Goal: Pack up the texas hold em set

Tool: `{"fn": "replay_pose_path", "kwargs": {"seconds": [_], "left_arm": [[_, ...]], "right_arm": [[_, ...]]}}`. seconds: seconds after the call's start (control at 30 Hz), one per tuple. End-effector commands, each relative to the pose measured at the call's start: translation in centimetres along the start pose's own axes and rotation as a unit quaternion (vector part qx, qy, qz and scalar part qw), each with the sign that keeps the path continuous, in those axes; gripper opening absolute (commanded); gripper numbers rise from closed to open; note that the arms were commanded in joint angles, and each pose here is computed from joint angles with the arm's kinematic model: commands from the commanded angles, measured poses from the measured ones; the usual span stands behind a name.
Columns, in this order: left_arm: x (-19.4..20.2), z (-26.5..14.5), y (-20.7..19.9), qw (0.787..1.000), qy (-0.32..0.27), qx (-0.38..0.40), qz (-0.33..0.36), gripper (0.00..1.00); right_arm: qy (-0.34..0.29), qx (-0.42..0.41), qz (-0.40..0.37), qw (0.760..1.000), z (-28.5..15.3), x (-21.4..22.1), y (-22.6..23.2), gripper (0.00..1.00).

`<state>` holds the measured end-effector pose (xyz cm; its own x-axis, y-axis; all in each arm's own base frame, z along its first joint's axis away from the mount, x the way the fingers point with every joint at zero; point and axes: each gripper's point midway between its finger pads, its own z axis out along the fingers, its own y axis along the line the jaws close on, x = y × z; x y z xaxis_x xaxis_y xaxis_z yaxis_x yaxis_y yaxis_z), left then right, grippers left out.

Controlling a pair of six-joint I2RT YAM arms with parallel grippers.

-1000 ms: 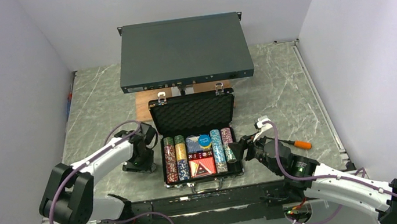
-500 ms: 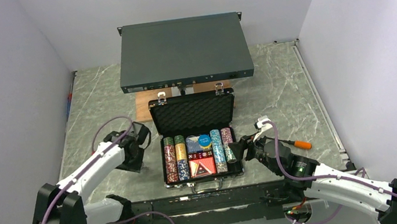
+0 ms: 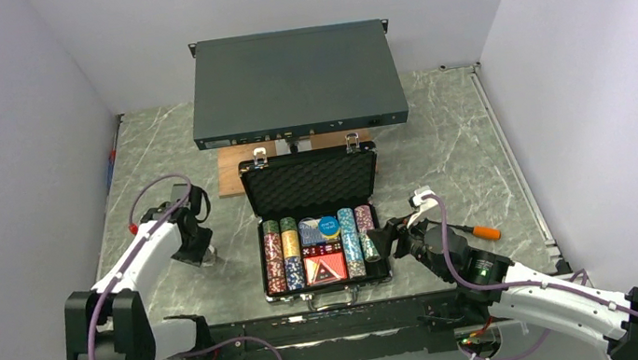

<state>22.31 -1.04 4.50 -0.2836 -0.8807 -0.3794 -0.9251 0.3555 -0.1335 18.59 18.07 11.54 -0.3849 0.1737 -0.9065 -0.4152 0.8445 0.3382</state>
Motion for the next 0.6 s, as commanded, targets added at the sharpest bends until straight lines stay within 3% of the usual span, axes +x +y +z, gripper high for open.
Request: {"fn": "replay_pose_path", "kwargs": {"seconds": [0.0,0.23,0.57], "left_arm": [[-0.8,0.2,-1.6,0.999,0.003,0.023,0.035,0.45],[-0.3,1.3,-1.5,0.999,0.019,0.010,0.039,0.47],[-0.4,1.8,-1.1,0.999,0.019,-0.001,0.048,0.61]], "right_arm": [[-0.028,-0.011,0.006,1.000,0.0,-2.1,0.9,0.64],[-0.028,-0.011,0.005,1.000,0.0,-2.2,1.0,0.64],[-0.025,-0.010,0.005,1.000,0.1,-2.1,1.0,0.64]]}}
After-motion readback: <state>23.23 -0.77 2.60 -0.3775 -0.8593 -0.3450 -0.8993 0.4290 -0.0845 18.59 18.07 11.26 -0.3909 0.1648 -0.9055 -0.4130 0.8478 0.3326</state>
